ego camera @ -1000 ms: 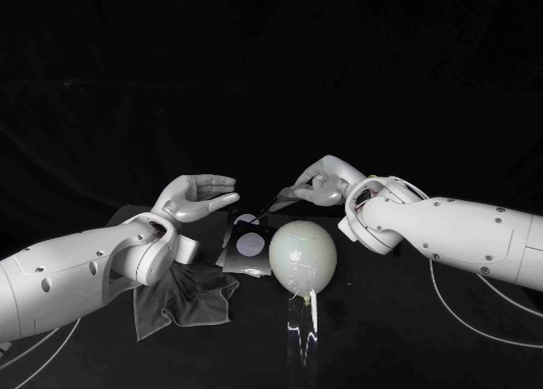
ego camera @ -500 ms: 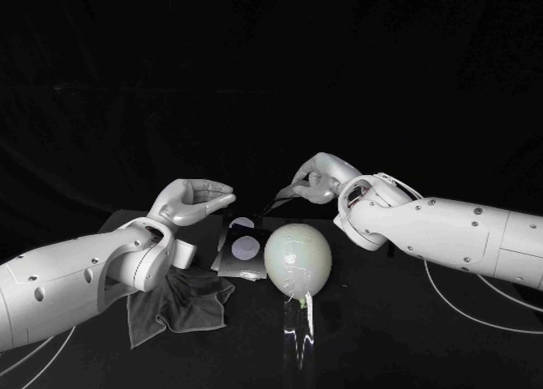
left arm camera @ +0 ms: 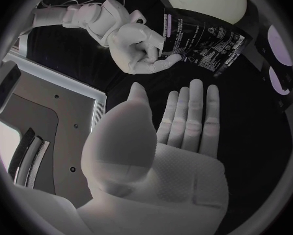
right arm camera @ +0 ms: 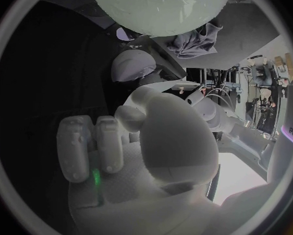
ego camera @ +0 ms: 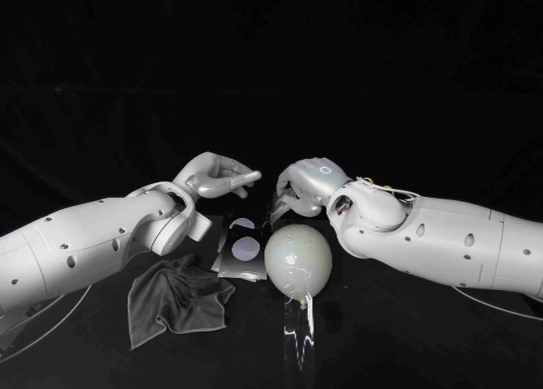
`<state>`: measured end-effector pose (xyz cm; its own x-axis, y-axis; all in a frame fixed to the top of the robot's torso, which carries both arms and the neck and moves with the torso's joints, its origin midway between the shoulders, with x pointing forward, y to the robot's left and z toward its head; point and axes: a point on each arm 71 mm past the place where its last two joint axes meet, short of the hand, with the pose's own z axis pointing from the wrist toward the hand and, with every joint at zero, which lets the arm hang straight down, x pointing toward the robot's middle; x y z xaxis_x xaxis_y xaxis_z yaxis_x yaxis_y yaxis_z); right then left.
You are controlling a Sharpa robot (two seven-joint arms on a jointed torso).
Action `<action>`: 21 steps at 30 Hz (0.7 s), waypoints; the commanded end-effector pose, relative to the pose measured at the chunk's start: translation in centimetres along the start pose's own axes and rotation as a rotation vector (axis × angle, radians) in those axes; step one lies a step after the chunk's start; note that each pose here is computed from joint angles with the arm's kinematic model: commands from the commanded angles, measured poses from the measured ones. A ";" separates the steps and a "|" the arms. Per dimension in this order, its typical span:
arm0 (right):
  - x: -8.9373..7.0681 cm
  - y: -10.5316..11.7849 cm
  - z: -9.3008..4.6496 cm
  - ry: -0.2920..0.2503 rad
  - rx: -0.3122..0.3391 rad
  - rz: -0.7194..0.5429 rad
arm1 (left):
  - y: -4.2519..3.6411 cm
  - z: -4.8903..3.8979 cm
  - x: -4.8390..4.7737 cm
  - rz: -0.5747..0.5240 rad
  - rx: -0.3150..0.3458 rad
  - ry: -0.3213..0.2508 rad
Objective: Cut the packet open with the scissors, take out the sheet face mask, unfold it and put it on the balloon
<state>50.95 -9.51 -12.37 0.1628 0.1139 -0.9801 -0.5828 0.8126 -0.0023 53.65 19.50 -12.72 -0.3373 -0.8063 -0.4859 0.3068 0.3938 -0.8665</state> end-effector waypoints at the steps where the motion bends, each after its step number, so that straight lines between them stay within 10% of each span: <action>1: 0.1 0.9 0.0 0.015 -0.045 -0.160 | -0.41 0.65 1.25 0.169 -0.048 0.116; 8: 0.5 1.6 0.0 0.033 -0.043 -0.179 | -1.78 1.47 2.96 0.285 -0.032 0.170; 21: 0.7 1.2 -0.1 0.053 -0.008 -0.190 | -1.94 1.00 4.02 0.389 -0.088 0.240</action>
<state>50.13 -8.34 -13.19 0.2133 -0.0400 -0.9762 -0.5767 0.8013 -0.1588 52.79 15.35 -12.51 -0.3862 -0.5349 -0.7515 0.3790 0.6507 -0.6580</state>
